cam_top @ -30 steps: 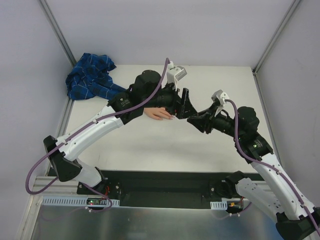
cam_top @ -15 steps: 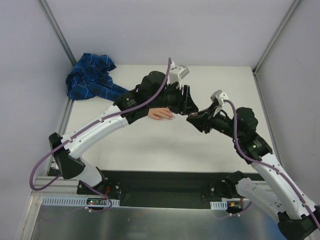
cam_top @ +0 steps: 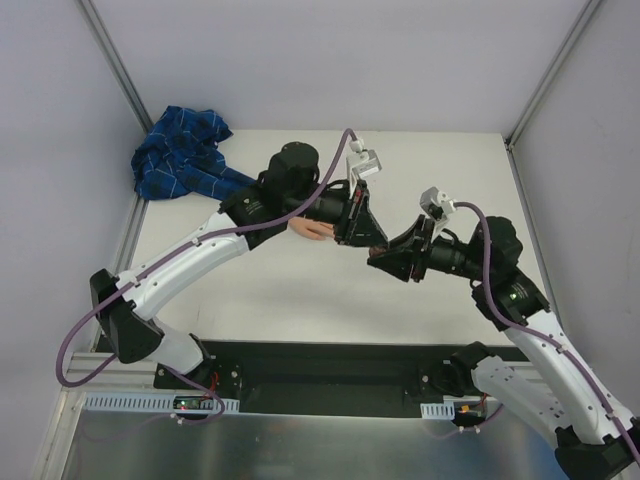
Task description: Paint the nails
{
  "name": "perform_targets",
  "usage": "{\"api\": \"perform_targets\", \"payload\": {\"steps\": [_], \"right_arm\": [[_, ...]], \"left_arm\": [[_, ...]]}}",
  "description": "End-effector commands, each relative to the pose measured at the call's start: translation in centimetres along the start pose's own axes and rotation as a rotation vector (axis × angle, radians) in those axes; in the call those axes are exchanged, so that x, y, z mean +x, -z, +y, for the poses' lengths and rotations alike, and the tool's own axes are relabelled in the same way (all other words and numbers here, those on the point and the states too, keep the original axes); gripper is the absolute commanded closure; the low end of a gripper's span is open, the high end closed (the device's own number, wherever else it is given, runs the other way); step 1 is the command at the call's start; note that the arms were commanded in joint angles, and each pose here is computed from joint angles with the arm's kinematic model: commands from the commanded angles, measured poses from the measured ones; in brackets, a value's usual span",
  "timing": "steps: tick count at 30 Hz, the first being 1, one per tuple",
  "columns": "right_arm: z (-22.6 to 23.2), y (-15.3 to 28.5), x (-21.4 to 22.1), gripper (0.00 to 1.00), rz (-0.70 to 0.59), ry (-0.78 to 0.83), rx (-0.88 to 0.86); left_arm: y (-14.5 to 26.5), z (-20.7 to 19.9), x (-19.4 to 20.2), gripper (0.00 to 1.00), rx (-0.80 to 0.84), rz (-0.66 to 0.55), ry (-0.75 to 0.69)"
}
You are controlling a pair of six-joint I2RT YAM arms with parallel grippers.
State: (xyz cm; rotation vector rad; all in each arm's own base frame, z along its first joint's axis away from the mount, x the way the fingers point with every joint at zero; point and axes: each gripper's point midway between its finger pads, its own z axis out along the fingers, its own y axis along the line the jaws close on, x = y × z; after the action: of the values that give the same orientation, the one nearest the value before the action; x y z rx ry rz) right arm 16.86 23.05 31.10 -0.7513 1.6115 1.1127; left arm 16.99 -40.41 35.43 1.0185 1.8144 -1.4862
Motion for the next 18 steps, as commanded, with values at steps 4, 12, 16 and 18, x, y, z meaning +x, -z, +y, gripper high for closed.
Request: {"api": "perform_targets", "payload": {"steps": [4,12,16,18], "right_arm": [[10.3,2.3,-3.5,1.00,-0.010,0.047,-0.540],[7.6,1.4,-3.3,1.00,-0.014,0.077,-0.354],[4.9,1.4,-3.2,1.00,-0.020,0.109,-0.169],[3.3,1.5,-3.8,1.00,-0.047,0.122,-0.065]], "left_arm": [[5.2,-11.7,4.1,1.00,0.631,0.152,-0.232],[4.6,-9.2,0.1,0.47,0.365,0.012,-0.160],[5.6,-7.2,-2.3,0.17,0.189,-0.094,-0.062],[5.9,-5.1,-3.4,0.13,0.063,-0.164,0.025]]}}
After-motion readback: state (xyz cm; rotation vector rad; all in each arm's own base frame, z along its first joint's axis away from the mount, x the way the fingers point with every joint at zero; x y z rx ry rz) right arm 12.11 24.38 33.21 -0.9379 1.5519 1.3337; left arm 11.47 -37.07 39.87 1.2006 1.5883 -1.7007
